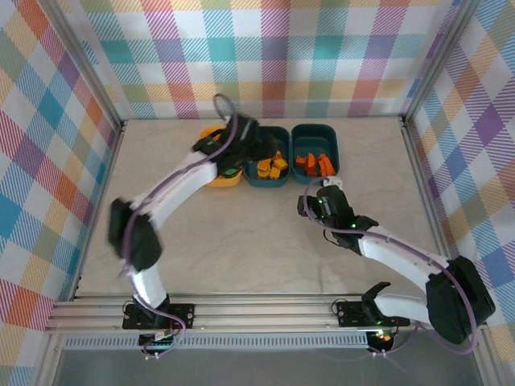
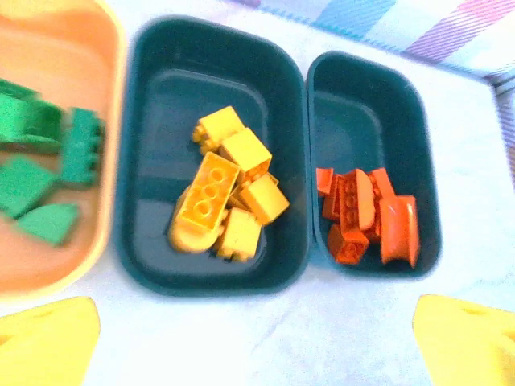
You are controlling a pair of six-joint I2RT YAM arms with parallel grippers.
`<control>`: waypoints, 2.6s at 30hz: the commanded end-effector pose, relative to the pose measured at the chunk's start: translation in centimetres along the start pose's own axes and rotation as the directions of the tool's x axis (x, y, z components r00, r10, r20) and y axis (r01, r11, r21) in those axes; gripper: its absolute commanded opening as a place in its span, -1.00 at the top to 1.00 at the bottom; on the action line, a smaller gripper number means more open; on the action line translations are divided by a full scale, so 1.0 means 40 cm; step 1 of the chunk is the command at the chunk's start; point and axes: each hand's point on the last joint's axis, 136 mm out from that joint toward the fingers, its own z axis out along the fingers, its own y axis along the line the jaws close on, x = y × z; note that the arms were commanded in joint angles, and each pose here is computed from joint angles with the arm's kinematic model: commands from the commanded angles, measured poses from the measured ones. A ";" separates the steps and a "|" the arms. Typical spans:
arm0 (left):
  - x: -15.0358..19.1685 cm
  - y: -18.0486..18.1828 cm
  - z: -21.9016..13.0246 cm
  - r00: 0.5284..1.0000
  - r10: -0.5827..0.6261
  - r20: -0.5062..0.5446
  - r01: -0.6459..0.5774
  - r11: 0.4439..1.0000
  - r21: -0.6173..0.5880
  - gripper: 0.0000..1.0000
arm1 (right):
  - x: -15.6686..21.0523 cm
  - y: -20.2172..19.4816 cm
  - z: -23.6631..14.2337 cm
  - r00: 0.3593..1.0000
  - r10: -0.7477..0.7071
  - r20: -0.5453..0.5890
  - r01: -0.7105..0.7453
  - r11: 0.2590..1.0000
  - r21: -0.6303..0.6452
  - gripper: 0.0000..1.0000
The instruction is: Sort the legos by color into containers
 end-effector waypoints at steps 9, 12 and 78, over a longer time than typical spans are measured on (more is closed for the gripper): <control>0.108 0.379 -0.365 0.877 -0.093 0.471 0.207 0.959 -0.195 -1.00 | -0.212 0.142 -0.059 0.972 -0.103 0.212 0.135 0.980 -0.145 -0.99; 0.098 0.405 -0.360 0.830 -0.004 0.558 0.160 0.960 -0.231 -1.00 | -0.201 0.188 -0.023 0.973 -0.204 0.107 0.223 0.952 -0.210 -0.99; 0.145 0.785 0.039 0.892 0.276 0.358 -0.098 0.891 -0.443 -1.00 | -0.114 -0.399 0.154 0.948 -0.135 0.289 0.072 0.973 0.219 -0.99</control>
